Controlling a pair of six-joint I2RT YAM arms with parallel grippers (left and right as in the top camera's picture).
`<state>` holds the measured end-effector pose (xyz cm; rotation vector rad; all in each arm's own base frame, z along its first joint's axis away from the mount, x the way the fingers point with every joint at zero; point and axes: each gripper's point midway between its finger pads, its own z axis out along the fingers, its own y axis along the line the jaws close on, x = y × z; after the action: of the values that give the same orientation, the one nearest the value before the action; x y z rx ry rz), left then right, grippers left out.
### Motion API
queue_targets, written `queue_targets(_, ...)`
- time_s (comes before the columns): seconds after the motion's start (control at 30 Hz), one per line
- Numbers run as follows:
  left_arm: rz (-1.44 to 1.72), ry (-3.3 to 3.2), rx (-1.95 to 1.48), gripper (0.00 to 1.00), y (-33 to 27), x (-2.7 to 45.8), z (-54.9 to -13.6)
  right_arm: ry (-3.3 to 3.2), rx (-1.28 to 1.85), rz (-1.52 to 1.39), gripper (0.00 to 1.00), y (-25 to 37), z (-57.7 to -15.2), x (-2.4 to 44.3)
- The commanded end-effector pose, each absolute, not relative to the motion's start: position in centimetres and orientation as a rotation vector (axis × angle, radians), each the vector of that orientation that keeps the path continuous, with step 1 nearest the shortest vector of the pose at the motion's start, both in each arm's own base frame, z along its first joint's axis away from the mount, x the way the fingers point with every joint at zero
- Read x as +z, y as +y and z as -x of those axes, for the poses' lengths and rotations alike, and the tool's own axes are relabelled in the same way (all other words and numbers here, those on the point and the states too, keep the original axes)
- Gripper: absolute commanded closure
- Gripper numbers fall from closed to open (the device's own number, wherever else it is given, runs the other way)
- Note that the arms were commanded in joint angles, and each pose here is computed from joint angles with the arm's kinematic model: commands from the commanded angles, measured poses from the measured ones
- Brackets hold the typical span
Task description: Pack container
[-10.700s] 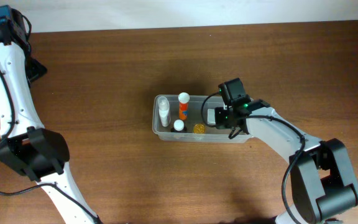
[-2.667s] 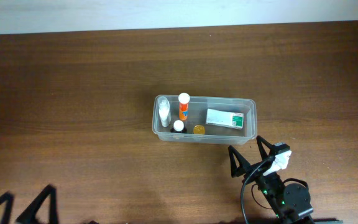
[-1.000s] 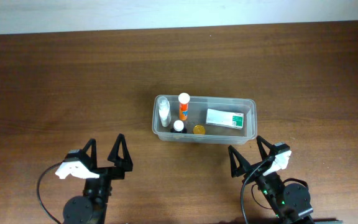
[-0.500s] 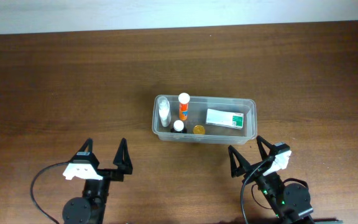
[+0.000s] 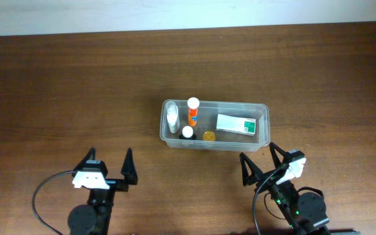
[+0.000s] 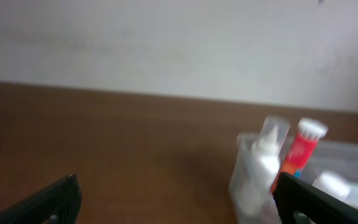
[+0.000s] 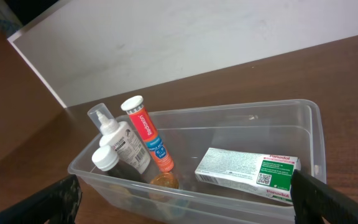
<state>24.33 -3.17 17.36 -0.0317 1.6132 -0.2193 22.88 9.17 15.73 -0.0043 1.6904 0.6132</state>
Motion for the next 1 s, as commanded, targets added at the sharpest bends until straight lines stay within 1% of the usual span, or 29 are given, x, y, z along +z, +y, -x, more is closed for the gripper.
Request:
queue_targets(0.0,-0.048,1.651,-0.166,0.0,-3.39,15.63,-24.36,1.698,0.603,-0.008,0.02,8.98,-22.99,15.34)
queue_targets(0.17,-0.146,1.644,-0.045,0.0,-2.92,15.62,-24.42,1.698,0.603,-0.008,0.02,8.98,-22.99,15.34)
queue_targets(0.97,-0.138,1.644,-0.039,0.0,-2.71,15.62,-24.44,1.698,0.603,-0.008,0.02,8.98,-22.99,15.34)
